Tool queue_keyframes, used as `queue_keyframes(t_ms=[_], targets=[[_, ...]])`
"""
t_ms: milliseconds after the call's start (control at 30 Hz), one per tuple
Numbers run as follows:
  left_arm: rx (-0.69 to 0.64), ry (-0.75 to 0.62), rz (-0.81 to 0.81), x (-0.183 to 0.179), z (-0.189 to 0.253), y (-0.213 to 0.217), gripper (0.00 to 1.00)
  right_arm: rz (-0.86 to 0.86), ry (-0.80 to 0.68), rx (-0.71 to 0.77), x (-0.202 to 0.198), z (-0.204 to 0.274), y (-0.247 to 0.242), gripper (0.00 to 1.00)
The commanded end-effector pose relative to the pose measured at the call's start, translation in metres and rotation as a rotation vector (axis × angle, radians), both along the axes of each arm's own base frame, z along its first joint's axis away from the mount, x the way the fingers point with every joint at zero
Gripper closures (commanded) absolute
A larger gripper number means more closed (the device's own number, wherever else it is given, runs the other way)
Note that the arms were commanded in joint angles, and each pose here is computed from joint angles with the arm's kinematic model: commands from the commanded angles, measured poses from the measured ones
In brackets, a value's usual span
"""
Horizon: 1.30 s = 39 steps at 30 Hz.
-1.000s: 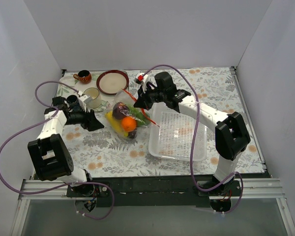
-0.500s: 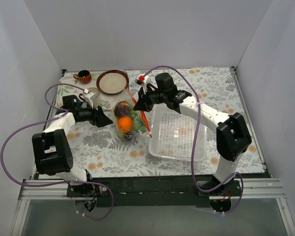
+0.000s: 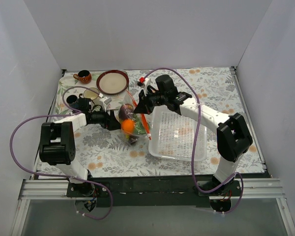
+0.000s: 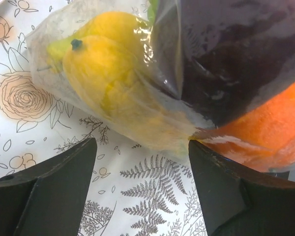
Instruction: Open the zip-top bag and remove the fake food
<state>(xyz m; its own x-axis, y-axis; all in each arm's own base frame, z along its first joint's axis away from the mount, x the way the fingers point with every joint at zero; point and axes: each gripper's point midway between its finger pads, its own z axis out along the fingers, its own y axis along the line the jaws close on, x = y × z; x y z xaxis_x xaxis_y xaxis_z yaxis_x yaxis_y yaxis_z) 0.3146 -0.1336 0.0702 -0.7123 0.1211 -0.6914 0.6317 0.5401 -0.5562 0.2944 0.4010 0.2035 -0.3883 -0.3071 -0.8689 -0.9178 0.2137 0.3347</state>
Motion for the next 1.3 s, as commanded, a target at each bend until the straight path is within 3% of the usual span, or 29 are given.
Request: queue_keyframes(t_ms=[0,100,133,233,267,333,400,433,467,500,633,667,767,800,900,1000,1067,1100,1133,1233,1267], targets=[[-0.021,-0.033,-0.038,0.001,0.003,-0.016,0.32,0.043,-0.039,0.081,-0.011,0.033,0.007,0.99],[-0.068,-0.019,-0.057,0.003,0.009,-0.026,0.51,0.055,-0.025,0.091,-0.014,0.034,0.010,0.99],[-0.087,0.005,-0.058,0.003,0.010,-0.029,0.66,0.057,-0.012,0.093,-0.015,0.034,0.011,0.99],[-0.134,0.005,-0.100,0.004,0.032,-0.033,0.90,0.093,-0.025,0.117,-0.020,0.047,0.026,0.99],[-0.134,-0.016,-0.124,0.005,0.047,-0.031,0.91,0.104,-0.018,0.105,-0.024,0.047,0.029,0.99],[-0.160,-0.039,-0.105,0.009,0.071,-0.015,0.88,0.145,-0.049,0.120,-0.034,0.060,0.049,0.99],[-0.167,-0.092,-0.089,0.014,0.112,0.005,0.70,0.185,-0.054,0.124,-0.047,0.068,0.066,0.99],[-0.187,-0.131,-0.027,0.023,0.132,0.034,0.62,0.200,-0.042,0.117,-0.050,0.063,0.074,0.99],[-0.187,-0.153,0.018,0.027,0.148,0.052,0.47,0.209,-0.059,0.146,-0.050,0.080,0.082,0.99],[-0.180,-0.196,0.065,0.033,0.178,0.072,0.43,0.234,-0.053,0.155,-0.059,0.082,0.091,0.99],[-0.161,-0.331,0.323,0.029,0.229,0.185,0.26,0.287,0.018,0.255,-0.066,0.099,0.121,0.99],[-0.144,-0.369,0.331,0.026,0.234,0.196,0.25,0.288,0.030,0.270,-0.067,0.102,0.124,0.99],[-0.129,-0.284,0.349,0.009,0.208,0.202,0.24,0.255,0.069,0.266,-0.069,0.093,0.124,0.99],[-0.125,-0.275,0.347,0.006,0.202,0.200,0.23,0.199,0.089,0.221,-0.064,0.067,0.119,0.99],[-0.111,-0.288,0.317,-0.006,0.183,0.188,0.23,0.073,0.064,0.168,-0.053,0.050,0.097,0.99],[-0.065,-0.249,0.247,-0.014,0.162,0.168,0.24,-0.102,0.068,0.000,-0.035,-0.002,0.065,0.98],[-0.025,-0.227,0.167,-0.020,0.149,0.148,0.24,-0.195,0.067,-0.130,-0.022,-0.032,0.051,0.87],[-0.020,-0.201,0.146,-0.026,0.140,0.141,0.24,-0.268,0.083,-0.234,-0.014,-0.054,0.037,0.73],[0.012,-0.180,0.108,-0.031,0.132,0.134,0.24,-0.282,0.104,-0.299,-0.014,-0.073,0.033,0.71],[0.049,-0.151,0.085,-0.036,0.122,0.131,0.24,-0.336,0.102,-0.376,-0.006,-0.083,0.024,0.58],[0.059,-0.130,0.089,-0.036,0.119,0.134,0.24,-0.359,0.089,-0.378,-0.001,-0.081,0.021,0.48]])
